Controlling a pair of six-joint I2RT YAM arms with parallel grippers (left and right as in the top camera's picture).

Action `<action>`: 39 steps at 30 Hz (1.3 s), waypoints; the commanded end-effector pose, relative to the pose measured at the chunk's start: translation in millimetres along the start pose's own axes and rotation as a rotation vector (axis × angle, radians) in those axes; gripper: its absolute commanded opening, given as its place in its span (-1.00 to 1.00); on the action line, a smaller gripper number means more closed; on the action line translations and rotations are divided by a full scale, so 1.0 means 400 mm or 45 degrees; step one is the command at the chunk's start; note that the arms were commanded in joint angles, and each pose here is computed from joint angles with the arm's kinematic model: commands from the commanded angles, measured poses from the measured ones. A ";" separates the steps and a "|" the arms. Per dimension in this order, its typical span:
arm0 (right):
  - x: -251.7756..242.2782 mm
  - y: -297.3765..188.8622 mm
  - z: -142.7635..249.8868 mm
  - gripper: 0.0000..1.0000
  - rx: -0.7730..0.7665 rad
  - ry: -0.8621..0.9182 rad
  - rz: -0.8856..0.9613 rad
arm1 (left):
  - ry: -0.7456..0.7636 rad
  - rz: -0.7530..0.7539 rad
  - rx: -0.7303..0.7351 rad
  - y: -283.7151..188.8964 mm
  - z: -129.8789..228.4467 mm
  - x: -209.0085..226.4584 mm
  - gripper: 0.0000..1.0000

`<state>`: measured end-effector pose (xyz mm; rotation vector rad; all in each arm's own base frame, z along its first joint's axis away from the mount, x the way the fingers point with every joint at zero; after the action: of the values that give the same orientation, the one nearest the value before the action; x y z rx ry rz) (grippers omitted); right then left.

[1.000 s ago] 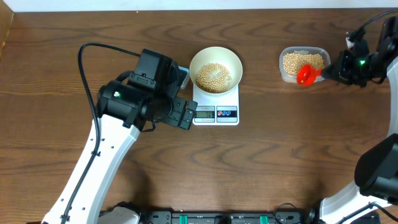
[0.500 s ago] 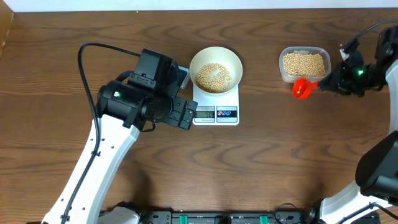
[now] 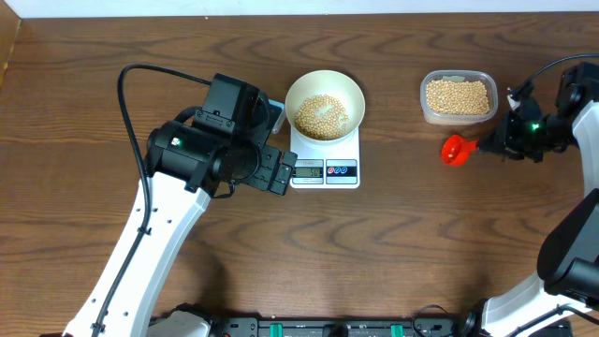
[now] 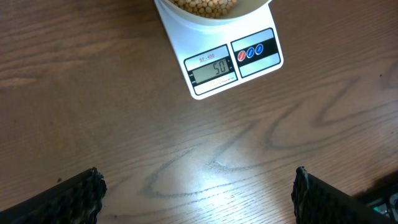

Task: Scoop item into bowl and weigh 50g on scale
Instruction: 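Lower the red scoop with the right gripper beside the soybean tub, then set the red scoop on the table and open the right gripper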

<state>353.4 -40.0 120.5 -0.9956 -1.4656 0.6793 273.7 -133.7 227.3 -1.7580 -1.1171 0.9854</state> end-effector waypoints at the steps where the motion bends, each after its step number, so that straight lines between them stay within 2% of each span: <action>1: -0.019 -0.003 0.003 -0.74 0.000 0.003 0.040 | 0.018 -0.014 0.005 0.000 0.007 0.005 0.96; 3: -0.026 -0.003 0.004 -0.62 0.005 0.008 0.063 | 0.018 -0.014 0.005 0.000 0.007 0.005 0.96; 8: -0.034 0.001 0.008 -0.49 0.010 0.013 0.078 | 0.018 -0.014 0.005 0.000 0.007 0.005 0.96; 13: -0.036 0.008 0.014 -0.24 0.018 0.017 0.076 | 0.018 -0.014 0.005 0.000 0.007 0.005 0.96; 14: -0.036 0.008 0.014 -0.02 0.018 0.017 0.076 | 0.018 -0.014 0.005 0.000 0.007 0.005 0.95; 18: -0.053 0.004 0.017 0.45 0.024 0.025 0.115 | 0.018 -0.014 0.005 0.000 0.007 0.005 0.96; 24: -0.085 -0.009 0.021 0.94 0.017 0.075 0.154 | 0.018 -0.014 0.005 0.000 0.007 0.005 0.95; 26: -0.097 -0.012 0.029 0.99 0.034 0.082 0.191 | 0.018 -0.014 0.005 0.000 0.007 0.005 0.96; 39: -0.188 -0.043 0.092 0.99 0.190 0.138 0.532 | 0.018 -0.014 0.005 0.000 0.007 0.005 0.96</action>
<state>321.0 -94.5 96.9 -1.1647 -1.1910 0.9129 273.7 -133.7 227.3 -1.7580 -1.1171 0.9854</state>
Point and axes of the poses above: each gripper's point midway between its finger pads, its own y axis out along the fingers, its own x axis along the line the jaws close on, z = x × y, the point moved 1 cm from there along -y, back along the fingers, and after that the axes turned 7 degrees about -y, right-handed, at the moved point
